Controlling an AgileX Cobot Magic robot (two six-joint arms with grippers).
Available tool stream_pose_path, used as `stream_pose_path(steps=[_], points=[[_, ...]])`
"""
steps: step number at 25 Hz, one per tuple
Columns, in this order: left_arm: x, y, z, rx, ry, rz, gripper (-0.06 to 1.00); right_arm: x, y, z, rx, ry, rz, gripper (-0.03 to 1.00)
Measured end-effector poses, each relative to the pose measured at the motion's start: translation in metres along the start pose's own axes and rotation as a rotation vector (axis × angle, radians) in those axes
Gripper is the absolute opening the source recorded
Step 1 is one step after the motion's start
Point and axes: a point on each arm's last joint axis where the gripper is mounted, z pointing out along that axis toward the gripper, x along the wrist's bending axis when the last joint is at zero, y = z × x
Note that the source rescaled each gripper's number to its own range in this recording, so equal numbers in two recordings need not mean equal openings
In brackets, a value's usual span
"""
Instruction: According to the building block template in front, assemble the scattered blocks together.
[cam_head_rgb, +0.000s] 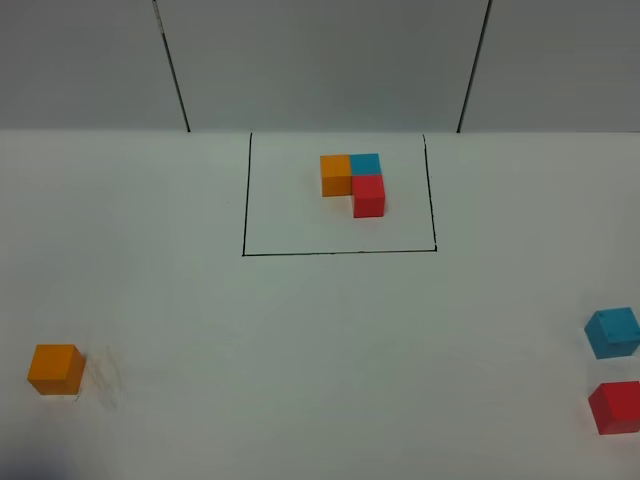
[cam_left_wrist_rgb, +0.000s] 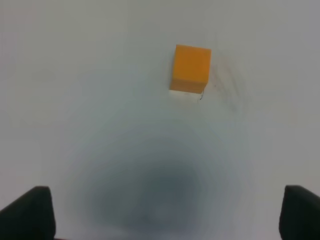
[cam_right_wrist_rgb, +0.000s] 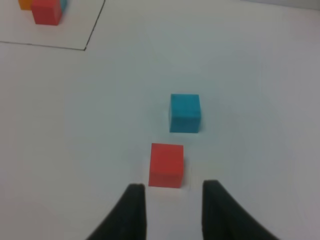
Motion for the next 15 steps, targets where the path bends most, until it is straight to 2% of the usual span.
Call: stream_pose_path(steps=[6,10,15], points=[[-0.012,0.047,0.039,0.089,0.009,0.018,1.00,0.000,0.000,0.000,0.000,0.000,0.000,0.00],[-0.017,0.062,0.074,0.152,0.014,0.030,0.98,0.000,0.000,0.000,0.000,0.000,0.000,0.00],[-0.023,0.075,0.113,0.174,0.008,0.041,0.96,0.000,0.000,0.000,0.000,0.000,0.000,0.00]])
